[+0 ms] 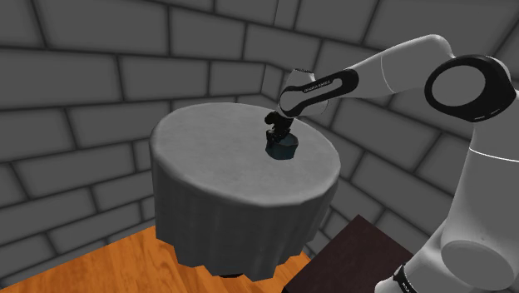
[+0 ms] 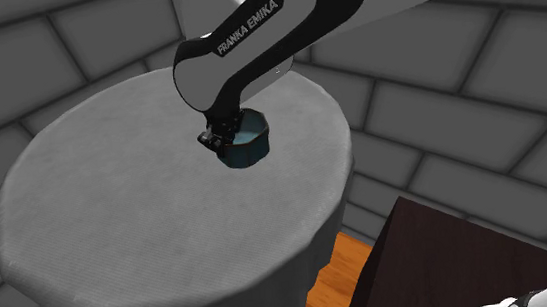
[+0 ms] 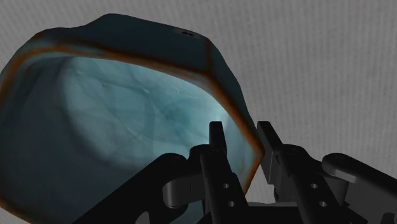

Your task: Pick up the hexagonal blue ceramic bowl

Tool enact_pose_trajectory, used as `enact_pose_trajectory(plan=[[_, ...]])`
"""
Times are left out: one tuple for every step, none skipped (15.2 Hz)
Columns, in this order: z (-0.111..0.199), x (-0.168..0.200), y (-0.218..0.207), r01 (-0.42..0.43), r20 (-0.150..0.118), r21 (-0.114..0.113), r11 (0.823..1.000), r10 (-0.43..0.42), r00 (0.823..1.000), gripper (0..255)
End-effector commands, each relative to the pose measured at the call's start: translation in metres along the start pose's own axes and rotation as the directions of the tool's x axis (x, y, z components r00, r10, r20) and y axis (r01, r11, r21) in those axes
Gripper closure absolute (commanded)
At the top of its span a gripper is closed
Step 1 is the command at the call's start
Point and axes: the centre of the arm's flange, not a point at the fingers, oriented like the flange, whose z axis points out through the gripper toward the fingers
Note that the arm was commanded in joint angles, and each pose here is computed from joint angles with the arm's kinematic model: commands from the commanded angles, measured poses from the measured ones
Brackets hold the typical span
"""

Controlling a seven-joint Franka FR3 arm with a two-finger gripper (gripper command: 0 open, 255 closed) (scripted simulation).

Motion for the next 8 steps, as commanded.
enact_pose_trajectory(plan=[[-0.006,0.001,0.0,0.0,-0.001,0.0,1.0,0.0,1.0,255],[-0.011,0.001,0.0,0.0,-0.001,0.0,1.0,0.0,1.0,255],[-0.017,0.002,0.0,0.0,-0.001,0.0,1.0,0.0,1.0,255],[-0.022,0.003,0.0,0.0,-0.001,0.0,1.0,0.0,1.0,255],[-0.027,0.004,0.0,0.0,-0.001,0.0,1.0,0.0,1.0,255],[-0.032,0.004,-0.001,0.0,-0.001,0.0,1.0,0.0,1.0,255],[-0.037,0.005,-0.001,0.0,-0.001,0.0,1.0,0.0,1.0,255],[-0.043,0.006,-0.001,0.0,-0.001,0.0,1.0,0.0,1.0,255]])
